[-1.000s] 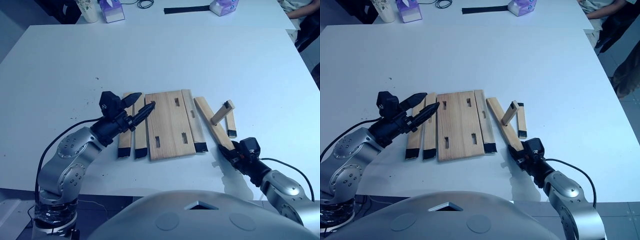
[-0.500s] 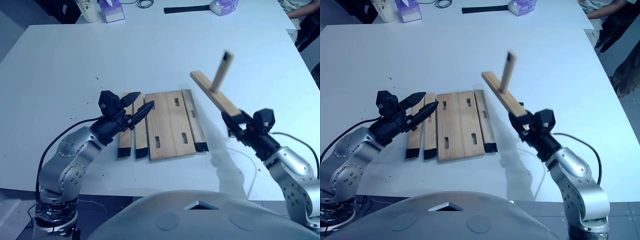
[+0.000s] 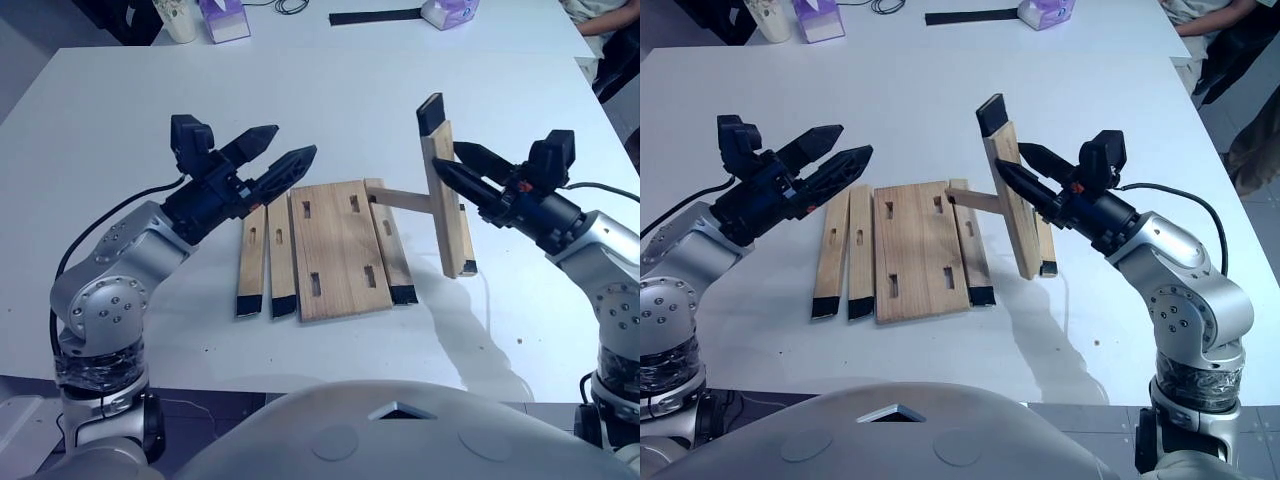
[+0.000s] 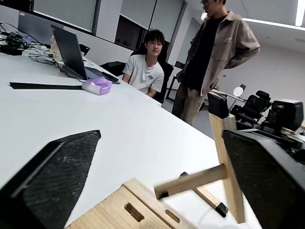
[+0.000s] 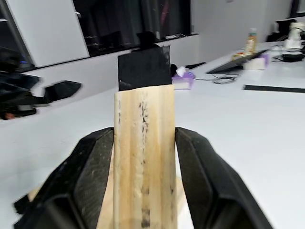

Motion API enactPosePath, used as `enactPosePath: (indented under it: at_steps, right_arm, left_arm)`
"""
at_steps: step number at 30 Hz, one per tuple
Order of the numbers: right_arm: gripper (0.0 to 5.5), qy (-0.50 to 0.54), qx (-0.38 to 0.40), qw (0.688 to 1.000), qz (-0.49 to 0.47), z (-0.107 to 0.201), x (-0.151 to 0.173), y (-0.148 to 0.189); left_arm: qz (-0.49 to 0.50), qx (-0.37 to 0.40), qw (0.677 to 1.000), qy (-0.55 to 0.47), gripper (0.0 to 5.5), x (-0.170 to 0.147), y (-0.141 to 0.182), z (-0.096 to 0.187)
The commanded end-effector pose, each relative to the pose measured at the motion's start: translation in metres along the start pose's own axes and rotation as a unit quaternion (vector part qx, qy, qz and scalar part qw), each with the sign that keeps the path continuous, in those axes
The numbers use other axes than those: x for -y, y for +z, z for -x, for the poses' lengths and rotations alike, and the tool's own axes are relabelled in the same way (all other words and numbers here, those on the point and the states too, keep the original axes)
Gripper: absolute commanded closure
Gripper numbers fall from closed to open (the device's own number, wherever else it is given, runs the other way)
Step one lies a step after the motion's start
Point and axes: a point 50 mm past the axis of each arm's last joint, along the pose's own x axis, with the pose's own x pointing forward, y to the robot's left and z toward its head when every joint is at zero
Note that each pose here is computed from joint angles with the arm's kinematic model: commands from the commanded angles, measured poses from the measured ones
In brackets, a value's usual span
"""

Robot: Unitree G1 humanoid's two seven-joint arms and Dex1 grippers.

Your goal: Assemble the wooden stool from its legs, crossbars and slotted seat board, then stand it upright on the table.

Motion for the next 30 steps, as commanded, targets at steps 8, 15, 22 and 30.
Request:
enactPosePath:
  at_steps: [8, 15, 22, 30]
  right_arm:
    - [3.43, -0.099, 0.091, 0.990, 0.048, -0.039, 0.033, 0.030]
    - [3.43, -0.098, 0.140, 0.984, 0.056, -0.084, 0.028, 0.048]
    - [3.43, -0.063, 0.230, 0.970, 0.039, -0.115, 0.012, 0.086]
    - [3.43, -0.005, 0.282, 0.959, -0.011, -0.131, -0.018, 0.105]
  left_arm:
    - [0.056, -0.007, 0.997, -0.050, 0.10, 0.025, -0.017, -0.019]
    - [0.191, 0.043, 0.974, -0.114, 0.10, 0.052, -0.017, -0.073]
    - [0.320, 0.109, 0.937, -0.094, 0.10, 0.058, -0.012, -0.101]
    - [0.391, 0.154, 0.899, -0.121, 0.10, 0.072, -0.006, -0.130]
